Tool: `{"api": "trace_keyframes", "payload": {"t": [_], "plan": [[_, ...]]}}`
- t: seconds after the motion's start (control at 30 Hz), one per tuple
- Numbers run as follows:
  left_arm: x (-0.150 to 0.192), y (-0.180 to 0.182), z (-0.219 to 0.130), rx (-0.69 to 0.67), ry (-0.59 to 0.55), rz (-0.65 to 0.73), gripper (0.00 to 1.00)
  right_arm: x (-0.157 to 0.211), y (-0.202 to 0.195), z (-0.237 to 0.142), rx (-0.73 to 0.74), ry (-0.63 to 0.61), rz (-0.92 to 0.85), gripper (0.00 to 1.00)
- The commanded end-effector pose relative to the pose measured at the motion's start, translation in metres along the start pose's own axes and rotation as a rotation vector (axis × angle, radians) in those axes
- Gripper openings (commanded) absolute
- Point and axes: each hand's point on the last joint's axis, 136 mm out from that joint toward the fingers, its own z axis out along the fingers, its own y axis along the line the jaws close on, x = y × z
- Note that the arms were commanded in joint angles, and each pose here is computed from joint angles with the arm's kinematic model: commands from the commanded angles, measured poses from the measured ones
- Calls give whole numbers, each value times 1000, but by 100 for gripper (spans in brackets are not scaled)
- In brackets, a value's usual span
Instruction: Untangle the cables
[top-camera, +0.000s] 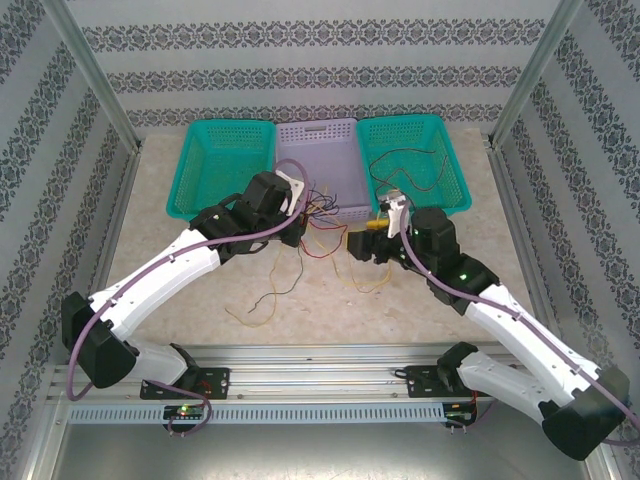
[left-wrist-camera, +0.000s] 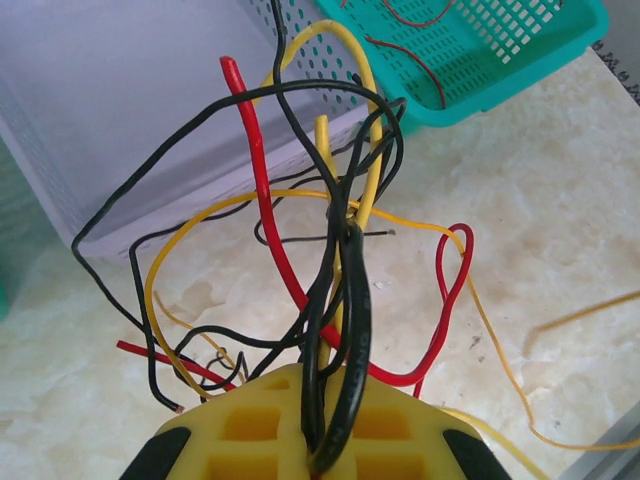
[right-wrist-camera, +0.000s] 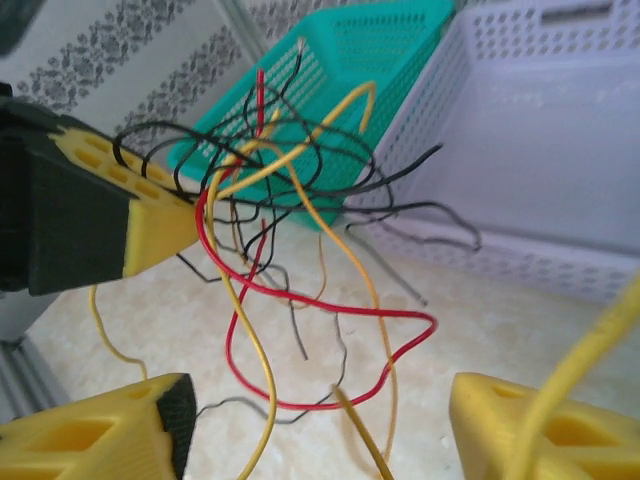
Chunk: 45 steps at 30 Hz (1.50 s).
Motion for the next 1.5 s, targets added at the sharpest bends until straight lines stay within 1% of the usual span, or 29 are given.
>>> {"api": "trace_keyframes", "payload": {"t": [0.0,0.03,0.17,0.3,0.37,0.43,0.5,0.6,0.63,0.67,0.77,0.8,0.9,1.0,1.1,1.2,1.33,1.47], "plan": [[-15,13,-13,-57,-84,11,0,-25,-5,-23,67,-141,-59,74],[-16,16,-13,-71,-85,13,0,-28,-3,-28,65,-160,-63,75],[-15,24,-13,-119,-74,21,0,-33,-5,-37,92,-167,-94,75],[-17,31,-16,-161,-84,21,0,-38,-12,-50,149,-192,-110,76],[-17,38,-19,-196,-83,20,0,-44,-20,-64,206,-237,-110,80],[-17,44,-20,-223,-85,17,0,-50,-29,-77,251,-279,-89,85],[-18,46,-22,-234,-85,19,0,-54,-37,-87,280,-299,-53,86],[-18,47,-23,-235,-78,15,0,-52,-52,-92,320,-247,37,87],[-18,45,-22,-219,-77,14,0,-50,-54,-89,306,-222,64,87],[-18,41,-22,-196,-81,16,0,-49,-49,-84,257,-202,68,86],[-18,30,-20,-132,-77,19,0,-42,-19,-60,61,-132,33,86],[-18,24,-20,-99,-76,21,0,-39,-8,-51,4,-107,13,86],[-17,3,-20,26,-82,26,0,-27,21,-28,-85,-46,-107,87],[-16,-11,-23,110,-82,39,0,-19,35,-10,-81,-12,-213,87],[-15,-17,-23,147,-80,44,0,-16,37,5,-74,-23,-241,87],[-12,-24,-20,185,-62,39,0,-14,44,16,-98,-33,-262,86],[-8,-26,-14,201,-36,31,0,-14,56,27,-120,-58,-297,84],[-7,-28,-12,210,-29,26,0,-11,54,40,-90,-51,-319,83]]}}
